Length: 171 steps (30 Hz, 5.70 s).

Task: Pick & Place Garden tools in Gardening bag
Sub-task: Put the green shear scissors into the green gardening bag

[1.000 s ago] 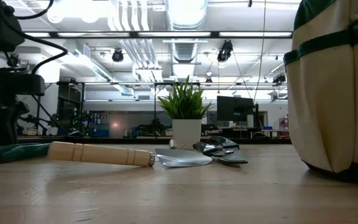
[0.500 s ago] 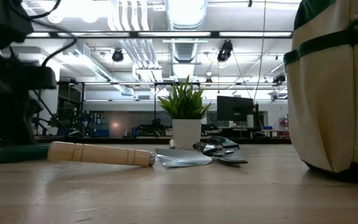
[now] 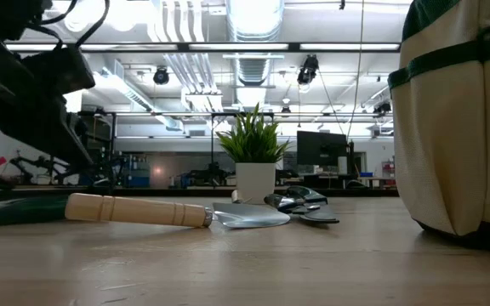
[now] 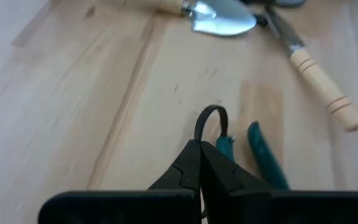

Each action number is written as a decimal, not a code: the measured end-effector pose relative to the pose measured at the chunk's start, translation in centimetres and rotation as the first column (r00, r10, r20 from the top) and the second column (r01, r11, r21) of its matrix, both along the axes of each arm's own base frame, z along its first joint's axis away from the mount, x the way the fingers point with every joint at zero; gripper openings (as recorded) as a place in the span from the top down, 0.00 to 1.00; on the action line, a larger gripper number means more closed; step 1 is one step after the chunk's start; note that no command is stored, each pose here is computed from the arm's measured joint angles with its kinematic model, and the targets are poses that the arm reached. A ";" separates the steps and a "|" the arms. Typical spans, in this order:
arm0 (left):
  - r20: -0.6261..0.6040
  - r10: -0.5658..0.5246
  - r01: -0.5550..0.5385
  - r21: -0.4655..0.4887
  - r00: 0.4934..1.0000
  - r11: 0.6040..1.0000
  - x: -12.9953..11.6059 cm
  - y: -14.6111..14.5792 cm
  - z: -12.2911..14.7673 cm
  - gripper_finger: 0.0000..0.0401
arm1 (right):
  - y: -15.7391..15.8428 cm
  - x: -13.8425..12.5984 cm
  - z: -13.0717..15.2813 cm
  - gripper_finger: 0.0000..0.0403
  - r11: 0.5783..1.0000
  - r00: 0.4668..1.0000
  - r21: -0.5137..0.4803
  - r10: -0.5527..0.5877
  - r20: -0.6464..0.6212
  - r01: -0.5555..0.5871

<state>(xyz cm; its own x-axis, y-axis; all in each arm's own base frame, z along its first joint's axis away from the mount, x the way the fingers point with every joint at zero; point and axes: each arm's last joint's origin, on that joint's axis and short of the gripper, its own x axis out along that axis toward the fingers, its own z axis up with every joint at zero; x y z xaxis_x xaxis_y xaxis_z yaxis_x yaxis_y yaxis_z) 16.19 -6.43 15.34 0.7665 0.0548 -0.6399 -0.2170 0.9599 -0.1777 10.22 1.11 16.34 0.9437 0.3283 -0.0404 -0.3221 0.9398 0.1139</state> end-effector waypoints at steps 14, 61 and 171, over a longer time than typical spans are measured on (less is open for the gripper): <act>0.209 -0.063 0.069 -0.021 0.976 0.997 2.3 -1.4 0.7 1.00 | 0.0 0.0 0.0 0.98 1.000 1.000 0.000 0.000 0.000 0.000; 0.708 -0.153 0.167 0.051 0.690 0.985 7.6 -4.5 3.3 1.00 | 0.0 0.0 0.0 0.98 1.000 1.000 0.000 0.000 0.000 0.000; 0.877 -0.237 0.268 0.130 0.419 0.955 23.5 -6.9 15.6 1.00 | 0.0 0.0 0.0 0.98 1.000 1.000 0.000 -0.001 0.001 0.001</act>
<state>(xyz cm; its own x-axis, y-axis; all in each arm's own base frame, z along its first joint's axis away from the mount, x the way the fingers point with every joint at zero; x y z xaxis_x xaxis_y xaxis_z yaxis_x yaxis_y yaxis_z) 39.73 -13.38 30.95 0.8909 -0.2445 0.3828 0.3204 0.9356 -0.1480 10.22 1.10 16.35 0.9440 0.3276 -0.0396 -0.3215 0.9401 0.1137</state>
